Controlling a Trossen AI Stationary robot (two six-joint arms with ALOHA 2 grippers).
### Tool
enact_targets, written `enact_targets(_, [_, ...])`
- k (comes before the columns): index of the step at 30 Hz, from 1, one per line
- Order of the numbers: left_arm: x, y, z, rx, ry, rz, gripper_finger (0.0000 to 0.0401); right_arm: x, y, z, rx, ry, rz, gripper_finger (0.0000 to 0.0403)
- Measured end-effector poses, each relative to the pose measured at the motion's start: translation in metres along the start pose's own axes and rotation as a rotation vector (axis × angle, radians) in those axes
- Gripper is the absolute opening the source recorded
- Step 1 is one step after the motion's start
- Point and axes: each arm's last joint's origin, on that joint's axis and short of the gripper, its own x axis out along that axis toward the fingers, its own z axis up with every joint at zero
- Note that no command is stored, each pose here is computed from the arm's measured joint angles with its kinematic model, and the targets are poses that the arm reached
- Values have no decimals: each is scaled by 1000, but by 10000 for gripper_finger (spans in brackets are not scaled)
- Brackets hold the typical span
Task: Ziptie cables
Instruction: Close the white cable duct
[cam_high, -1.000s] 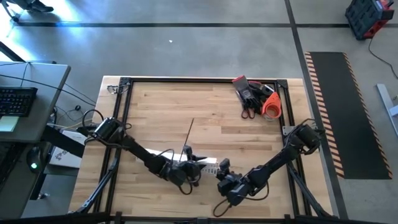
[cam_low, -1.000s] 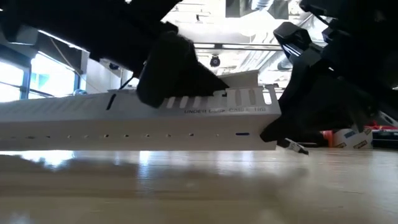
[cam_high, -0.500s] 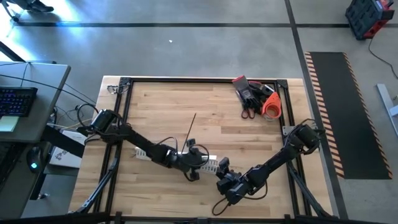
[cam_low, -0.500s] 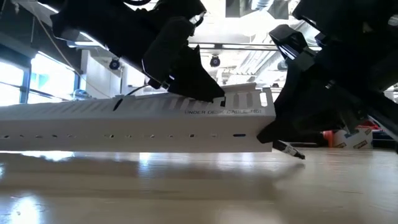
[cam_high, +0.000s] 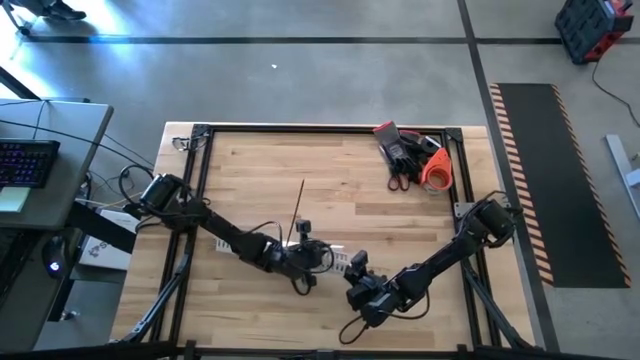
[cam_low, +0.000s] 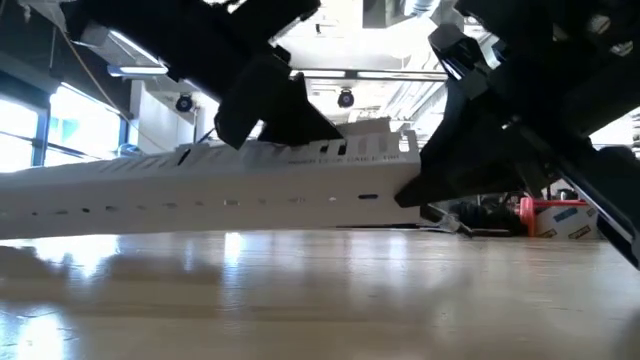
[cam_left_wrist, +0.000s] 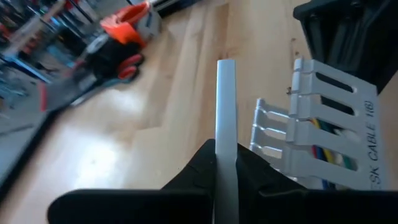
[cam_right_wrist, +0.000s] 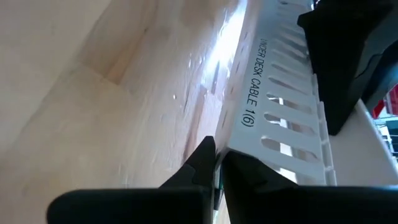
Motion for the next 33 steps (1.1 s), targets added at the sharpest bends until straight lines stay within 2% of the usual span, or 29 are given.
enact_targets(13, [-35,-25,8,208,-51,178,1,-6,9,2,-19,-17,-14,1])
enact_targets(15, [-44,-27,8,225,-48,278,1,-7,16,-3,-32,-5,82,2])
enact_targets(18, [-59,-32,15,176,-78,371,0,-9,18,-5,-28,13,128,2])
enact_targets(21, [-66,-44,7,226,-82,329,0,-9,21,-8,-8,30,105,1])
enact_targets(25, [-68,-49,10,185,-115,296,0,-14,19,-10,112,53,16,1])
enact_targets(28, [-64,-58,2,219,-109,252,0,-23,9,-16,165,104,-1,0])
enact_targets(33, [-50,-75,-11,251,-122,227,0,-52,-13,-8,251,57,-61,10])
